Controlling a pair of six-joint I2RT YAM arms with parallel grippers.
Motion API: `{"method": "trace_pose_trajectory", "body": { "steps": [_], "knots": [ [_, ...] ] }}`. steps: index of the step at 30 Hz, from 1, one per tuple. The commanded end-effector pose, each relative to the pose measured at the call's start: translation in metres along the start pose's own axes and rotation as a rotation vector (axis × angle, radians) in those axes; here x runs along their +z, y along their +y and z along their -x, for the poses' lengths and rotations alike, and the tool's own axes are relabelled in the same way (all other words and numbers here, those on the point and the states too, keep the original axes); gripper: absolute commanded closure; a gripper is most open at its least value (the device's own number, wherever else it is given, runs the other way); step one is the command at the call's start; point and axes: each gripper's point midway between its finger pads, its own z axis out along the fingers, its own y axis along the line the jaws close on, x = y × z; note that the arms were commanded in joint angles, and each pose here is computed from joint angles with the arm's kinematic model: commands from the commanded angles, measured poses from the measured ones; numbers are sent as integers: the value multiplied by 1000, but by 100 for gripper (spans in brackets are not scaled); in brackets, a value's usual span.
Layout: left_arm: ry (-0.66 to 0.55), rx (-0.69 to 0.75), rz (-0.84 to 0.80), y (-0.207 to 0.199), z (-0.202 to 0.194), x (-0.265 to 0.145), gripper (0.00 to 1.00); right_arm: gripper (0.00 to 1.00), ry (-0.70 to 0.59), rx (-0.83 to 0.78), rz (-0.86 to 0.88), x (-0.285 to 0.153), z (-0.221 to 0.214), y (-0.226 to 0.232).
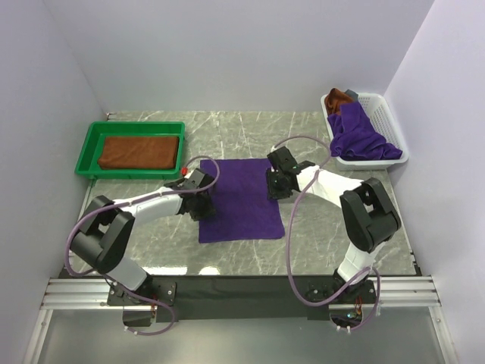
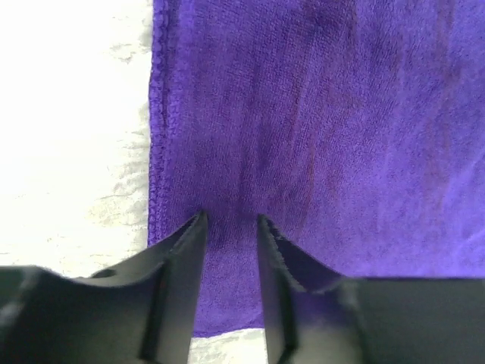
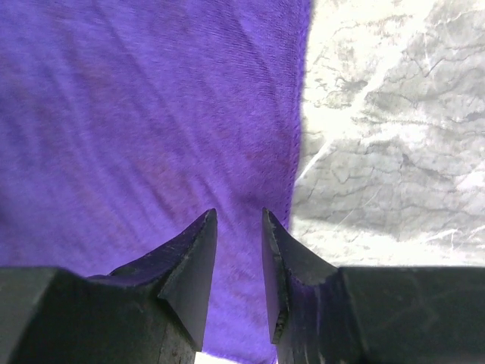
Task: Fold and stack the towels
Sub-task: Fold the towel
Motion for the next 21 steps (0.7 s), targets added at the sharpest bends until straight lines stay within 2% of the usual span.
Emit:
{"method": "trace_pose_trajectory", "body": {
  "steps": [1,5,8,15,18,19,21],
  "knots": [
    [32,-14,80,30,-22,8,64,63,35,-22,-67,15,-12,-17],
    [98,-14,107,51,-50,7,66,66,97,-32,-116,21,-36,-31],
    [143,0,96,52,-68,1,65,69,143,-31,-198,16,-52,-49],
    [254,56,41,32,-113,-16,62,72,201,4,-286,-9,-88,-74],
    [249,74,39,25,-117,-26,59,72,200,20,-262,-15,-97,-74],
    [245,68,32,23,-115,-29,56,72,191,17,-250,-17,-96,-72],
    [160,68,27,15,-94,-37,50,72,147,11,-214,-25,-81,-64]
  ]
}}
